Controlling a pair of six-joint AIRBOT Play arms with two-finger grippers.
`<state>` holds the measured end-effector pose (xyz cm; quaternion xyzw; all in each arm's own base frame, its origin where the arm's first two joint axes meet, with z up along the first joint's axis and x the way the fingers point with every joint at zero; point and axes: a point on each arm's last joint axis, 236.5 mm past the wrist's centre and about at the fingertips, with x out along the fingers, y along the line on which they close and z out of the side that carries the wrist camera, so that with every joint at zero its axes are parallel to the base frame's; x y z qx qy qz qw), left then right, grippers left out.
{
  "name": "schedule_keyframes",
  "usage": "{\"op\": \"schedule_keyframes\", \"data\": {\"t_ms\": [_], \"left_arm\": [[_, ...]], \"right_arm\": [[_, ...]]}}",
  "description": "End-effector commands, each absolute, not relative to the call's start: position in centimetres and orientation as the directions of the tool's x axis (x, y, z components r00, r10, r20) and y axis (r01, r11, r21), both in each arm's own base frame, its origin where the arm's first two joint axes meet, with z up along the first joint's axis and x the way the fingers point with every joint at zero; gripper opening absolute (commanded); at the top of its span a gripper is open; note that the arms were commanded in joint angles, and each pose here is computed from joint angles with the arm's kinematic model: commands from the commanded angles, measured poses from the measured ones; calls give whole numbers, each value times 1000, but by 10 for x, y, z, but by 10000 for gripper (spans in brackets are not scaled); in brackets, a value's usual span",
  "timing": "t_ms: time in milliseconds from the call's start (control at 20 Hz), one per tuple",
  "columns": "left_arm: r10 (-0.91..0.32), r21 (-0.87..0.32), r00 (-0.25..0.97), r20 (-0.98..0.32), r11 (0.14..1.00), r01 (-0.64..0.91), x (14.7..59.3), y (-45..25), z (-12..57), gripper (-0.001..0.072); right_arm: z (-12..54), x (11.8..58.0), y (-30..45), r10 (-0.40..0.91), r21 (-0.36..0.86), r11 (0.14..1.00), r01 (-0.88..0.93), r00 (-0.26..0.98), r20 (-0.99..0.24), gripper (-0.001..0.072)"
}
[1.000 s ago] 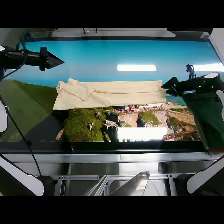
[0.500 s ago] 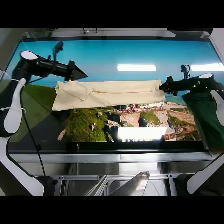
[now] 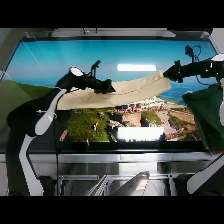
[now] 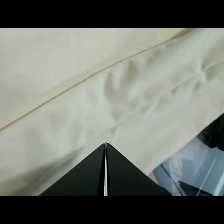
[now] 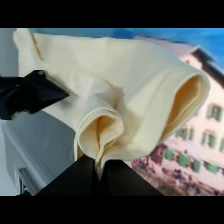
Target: Fold the shirts.
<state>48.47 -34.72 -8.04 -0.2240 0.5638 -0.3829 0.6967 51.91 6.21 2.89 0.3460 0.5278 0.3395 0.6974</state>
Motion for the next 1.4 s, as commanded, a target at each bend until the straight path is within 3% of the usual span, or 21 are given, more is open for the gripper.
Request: {"op": "schedule_keyframes", "data": {"t_ms": [0, 100, 300, 450, 650, 750, 950, 1100, 1300, 1350], "left_arm": [[-697, -659, 45, -715, 695, 287, 473, -385, -114, 1], [-632, -596, 16, -775, 738, 316, 465, -390, -127, 1], [-669, -631, 21, -743, 711, 309, 465, -411, -116, 3], [-763, -758, -101, -639, 600, 256, 444, -410, -62, 3], [-840, -833, -168, -515, 445, 330, 422, -343, 90, 1], [-846, -800, -92, -526, 455, 391, 413, -285, 162, 1], [-832, -722, 232, -504, 553, 416, 389, -173, 269, 18], [-764, -619, 425, -486, 644, 450, 365, -111, 305, 18], [-653, -545, 610, -448, 741, 393, 355, -57, 312, 19], [-632, -545, 637, -442, 753, 368, 354, -48, 310, 19]], "right_arm": [[85, 508, 81, 892, 877, 443, -185, 189, -411, 24], [117, 503, 91, 906, 879, 413, -240, 204, -370, 24], [153, 488, 116, 908, 851, 418, -317, 191, -374, 24], [156, 481, 140, 915, 855, 404, -326, 150, -375, 24], [158, 475, 202, 925, 850, 376, -370, 98, -367, 23], [160, 476, 249, 929, 839, 365, -403, 103, -354, 24], [150, 475, 362, 938, 826, 346, -445, 144, -316, 24], [108, 467, 452, 931, 811, 365, -457, 192, -311, 25], [9, 449, 540, 888, 797, 453, -399, 282, -364, 28], [-13, 442, 556, 876, 794, 472, -382, 303, -375, 63]]}}
